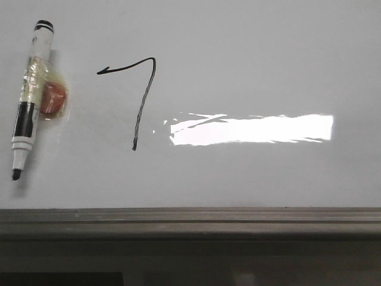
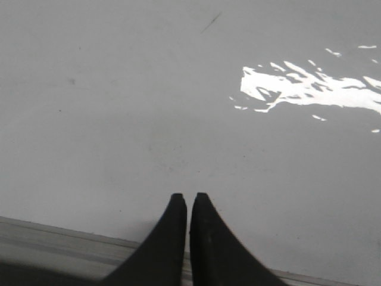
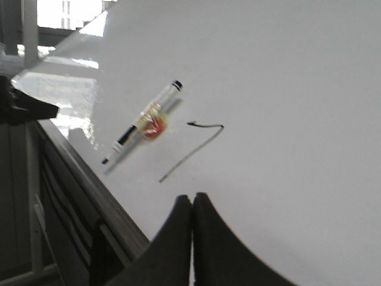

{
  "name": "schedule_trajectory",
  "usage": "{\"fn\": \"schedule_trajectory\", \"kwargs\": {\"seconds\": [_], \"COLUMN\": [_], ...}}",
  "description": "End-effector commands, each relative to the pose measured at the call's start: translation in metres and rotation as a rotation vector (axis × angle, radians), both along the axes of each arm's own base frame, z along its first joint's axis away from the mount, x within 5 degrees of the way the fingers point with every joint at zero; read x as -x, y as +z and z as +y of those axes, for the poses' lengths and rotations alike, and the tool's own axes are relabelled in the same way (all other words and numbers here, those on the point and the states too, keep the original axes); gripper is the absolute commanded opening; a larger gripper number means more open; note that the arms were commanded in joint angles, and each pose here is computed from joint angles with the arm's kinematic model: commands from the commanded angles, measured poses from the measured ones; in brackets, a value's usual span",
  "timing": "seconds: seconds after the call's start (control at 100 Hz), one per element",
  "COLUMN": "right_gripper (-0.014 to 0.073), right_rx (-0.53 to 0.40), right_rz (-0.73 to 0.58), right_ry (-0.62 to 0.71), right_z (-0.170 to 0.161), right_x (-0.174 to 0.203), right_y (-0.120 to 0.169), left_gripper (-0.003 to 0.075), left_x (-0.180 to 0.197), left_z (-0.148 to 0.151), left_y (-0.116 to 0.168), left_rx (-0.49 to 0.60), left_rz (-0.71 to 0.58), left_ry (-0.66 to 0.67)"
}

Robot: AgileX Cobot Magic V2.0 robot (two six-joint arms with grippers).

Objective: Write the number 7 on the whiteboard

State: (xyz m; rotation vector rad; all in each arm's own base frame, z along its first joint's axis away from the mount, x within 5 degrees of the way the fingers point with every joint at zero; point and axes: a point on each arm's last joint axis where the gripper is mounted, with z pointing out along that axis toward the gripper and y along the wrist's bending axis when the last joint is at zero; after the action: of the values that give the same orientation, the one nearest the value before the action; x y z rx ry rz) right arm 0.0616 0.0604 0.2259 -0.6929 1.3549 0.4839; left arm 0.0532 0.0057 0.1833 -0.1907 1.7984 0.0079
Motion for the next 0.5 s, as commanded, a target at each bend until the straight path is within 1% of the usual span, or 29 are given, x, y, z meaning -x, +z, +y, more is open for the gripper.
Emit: {"fn": "schedule_trajectory", "kwargs": {"seconds": [0.0,0.08,0.26,0.42,0.49], "right_gripper": [-0.0053,-0.0053,-0.0053,-0.0053,-0.0053], "right_rx": [-0.036,-0.013,0.025,0.012,-0.001], "right_rz": [-0.056,-0.032,0.03,0.046,0.052], "right_ry": [-0.056,-0.143,-0.392,-0.587,-0.645], "right_z": [0.0,-0.004,-0.022,-0.041,-0.047], "right_x": [-0.007,-0.016,-0.036,-0.043,-0.044], "right_y": [0.012,0.009,-0.001,-0.002,-0.002], "left_gripper": [-0.002,-0.002,-0.002,-0.002,-0.002], "left_x": [0.0,0.0,0.0,0.0,0.0], "left_z": [0.0,0.0,0.0,0.0,0.0], "left_y": [-0.001,-0.001,-0.001,-0.001,-0.001], "left_rx": [0.001,0.001,0.001,0.001,0.001], "left_rz": [-0.063,-0.063,-0.063,-0.063,-0.063], "left_ry": [0.001,0.001,0.001,0.001,0.001]}}
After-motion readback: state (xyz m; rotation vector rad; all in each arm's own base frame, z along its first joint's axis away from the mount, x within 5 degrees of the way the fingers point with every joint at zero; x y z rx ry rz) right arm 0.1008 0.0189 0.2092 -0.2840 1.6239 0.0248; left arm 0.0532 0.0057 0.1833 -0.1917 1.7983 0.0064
